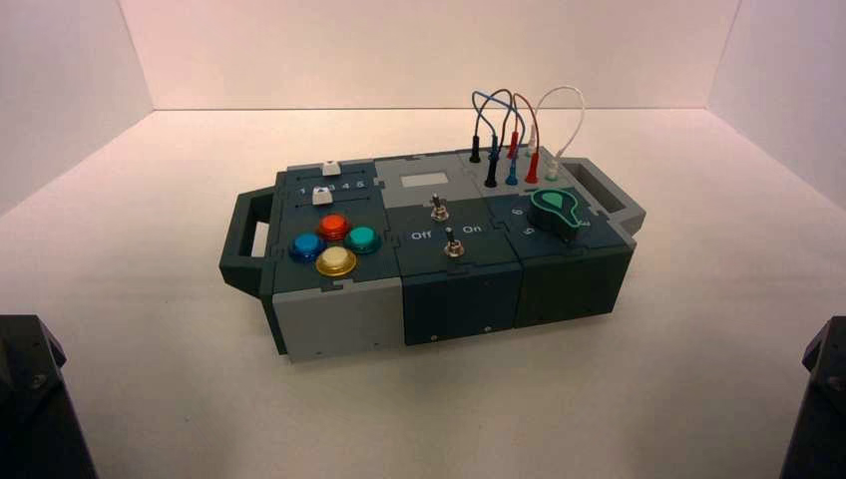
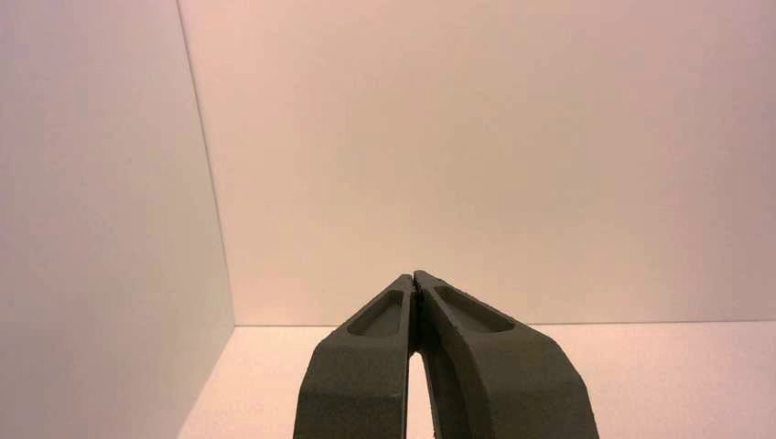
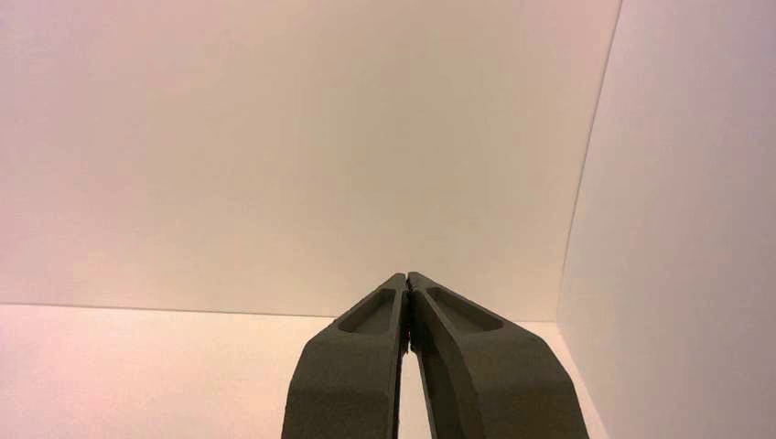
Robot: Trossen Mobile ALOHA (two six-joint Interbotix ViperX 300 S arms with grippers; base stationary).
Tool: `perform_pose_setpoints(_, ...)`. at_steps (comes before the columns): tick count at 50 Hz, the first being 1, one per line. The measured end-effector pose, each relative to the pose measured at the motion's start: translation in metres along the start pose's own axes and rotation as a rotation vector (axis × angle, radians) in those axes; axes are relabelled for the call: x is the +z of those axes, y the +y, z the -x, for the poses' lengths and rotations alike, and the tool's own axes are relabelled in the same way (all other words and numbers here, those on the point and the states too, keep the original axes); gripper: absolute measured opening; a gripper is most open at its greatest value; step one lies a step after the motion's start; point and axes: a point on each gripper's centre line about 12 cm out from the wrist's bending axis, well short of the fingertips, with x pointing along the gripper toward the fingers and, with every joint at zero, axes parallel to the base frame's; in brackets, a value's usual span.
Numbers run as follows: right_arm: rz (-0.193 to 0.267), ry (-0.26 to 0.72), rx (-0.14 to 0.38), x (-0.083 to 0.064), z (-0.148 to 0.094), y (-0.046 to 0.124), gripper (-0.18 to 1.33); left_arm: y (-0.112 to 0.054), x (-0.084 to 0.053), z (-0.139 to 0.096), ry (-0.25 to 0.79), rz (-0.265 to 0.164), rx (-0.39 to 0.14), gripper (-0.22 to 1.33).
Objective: Pull the red wire.
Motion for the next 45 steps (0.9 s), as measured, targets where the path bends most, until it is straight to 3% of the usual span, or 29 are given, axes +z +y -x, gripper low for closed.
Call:
perform_pose_setpoints(25, 0.000, 0.038, 0.002, -0.004, 0.000, 0.000, -0.14, -0.004, -0.005, 0.000, 0.040, 0.011, -0.019, -0.16)
perform_pose_setpoints(30, -0.001, 0.073, 0.013, -0.007, 0.000, 0.003, -0.15, -0.019, -0.008, 0.001, 0.099, 0.011, -0.093, -0.16)
perform_pose_setpoints(32, 0.000, 0.083, 0.020, -0.008, 0.000, 0.004, -0.14, -0.031, -0.010, 0.003, 0.131, 0.002, -0.153, -0.16)
perform_pose_setpoints(36, 0.001, 0.098, 0.028, -0.009, 0.001, 0.005, -0.15, -0.040, -0.013, 0.005, 0.159, -0.002, -0.197, -0.16)
perform_pose_setpoints(38, -0.001, 0.105, 0.029, -0.009, 0.000, 0.006, -0.14, -0.050, -0.015, 0.007, 0.187, 0.006, -0.248, -0.16)
perform_pose_setpoints(45, -0.001, 0.118, 0.029, -0.010, 0.000, 0.006, -0.14, -0.065, -0.014, 0.016, 0.237, 0.051, -0.322, -0.16)
